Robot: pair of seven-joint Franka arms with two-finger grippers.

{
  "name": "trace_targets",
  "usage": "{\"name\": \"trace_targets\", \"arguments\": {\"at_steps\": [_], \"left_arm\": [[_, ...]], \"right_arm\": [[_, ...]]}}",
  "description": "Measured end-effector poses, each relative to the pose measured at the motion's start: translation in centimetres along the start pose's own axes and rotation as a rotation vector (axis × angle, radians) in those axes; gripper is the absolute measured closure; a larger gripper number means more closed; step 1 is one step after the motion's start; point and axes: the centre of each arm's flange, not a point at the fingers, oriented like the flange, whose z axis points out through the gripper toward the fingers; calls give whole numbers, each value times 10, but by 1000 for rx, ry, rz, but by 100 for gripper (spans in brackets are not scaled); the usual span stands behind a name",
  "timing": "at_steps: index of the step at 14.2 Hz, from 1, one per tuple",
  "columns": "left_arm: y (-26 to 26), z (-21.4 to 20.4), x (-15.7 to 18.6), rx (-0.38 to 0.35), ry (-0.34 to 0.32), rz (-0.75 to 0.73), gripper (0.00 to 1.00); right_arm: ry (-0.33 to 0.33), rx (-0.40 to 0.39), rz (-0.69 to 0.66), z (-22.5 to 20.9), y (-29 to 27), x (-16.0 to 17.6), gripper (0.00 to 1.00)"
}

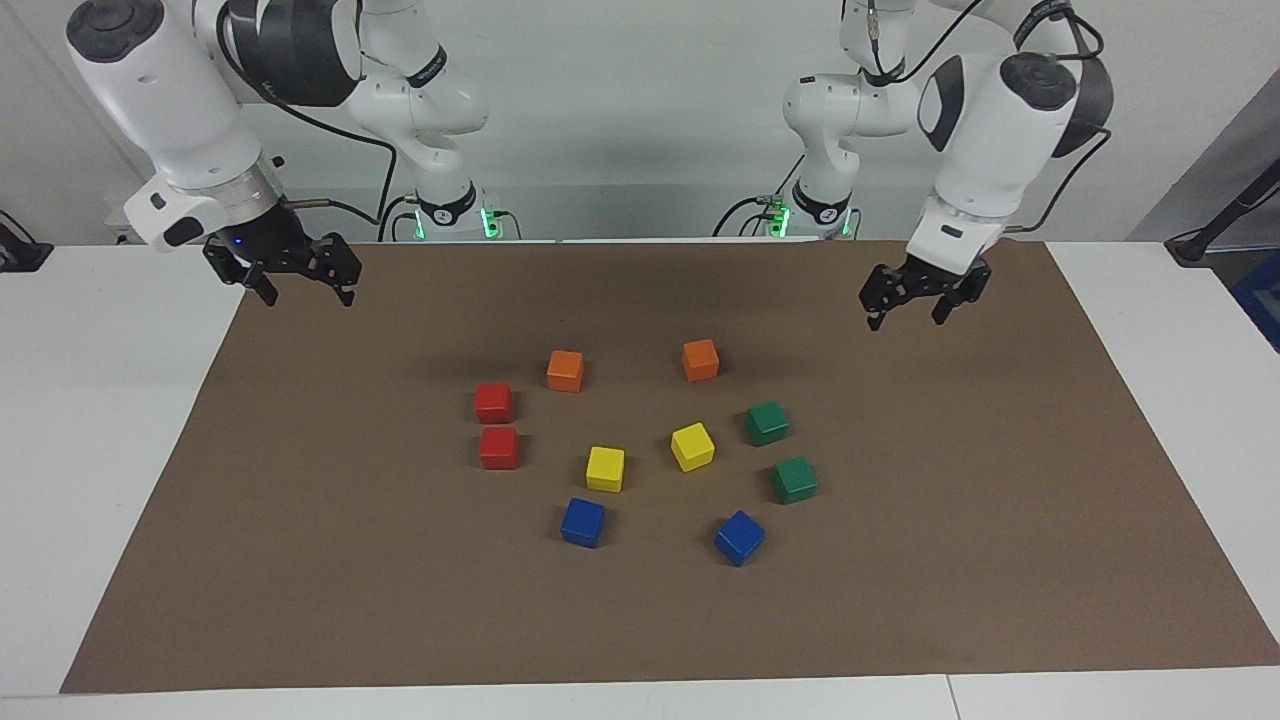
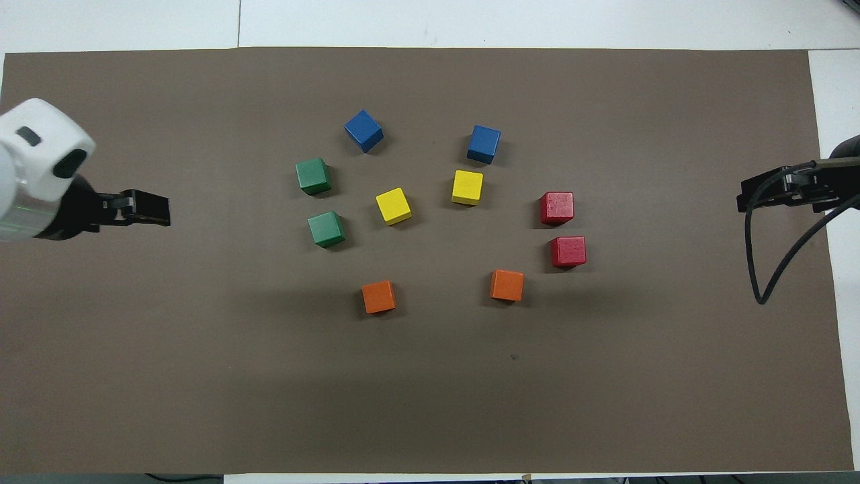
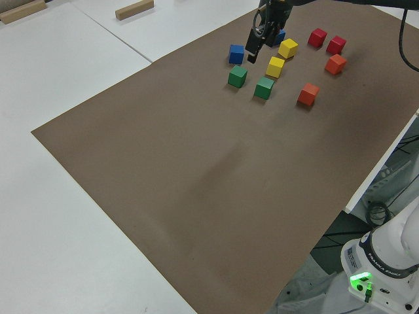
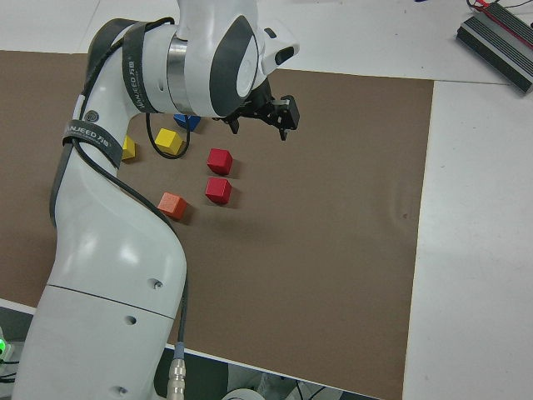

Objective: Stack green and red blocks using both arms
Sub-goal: 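Reach the left gripper toward the green cubes while the right gripper reaches the red cubes, then grasp a green cube with the left gripper while the right gripper grasps a red cube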

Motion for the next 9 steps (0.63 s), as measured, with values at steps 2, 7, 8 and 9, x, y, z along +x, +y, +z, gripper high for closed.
{"name": "trace_targets", "arguments": {"at_steps": [2,7,8,9], "left_arm": [[30,33,2,-7,-1,-15,0],[68,114,17,-20,-1,-117,0],[75,126,17,-22,-2,-138,0],[79,137,18,-25,0,-163,0]], "right_arm": [[22,2,17,26,-41,1,0],[41,8,55,68,-114,-1,0],[45,10,58,77,-119,1,0],[53,13,64,88,-123,2,0]]}}
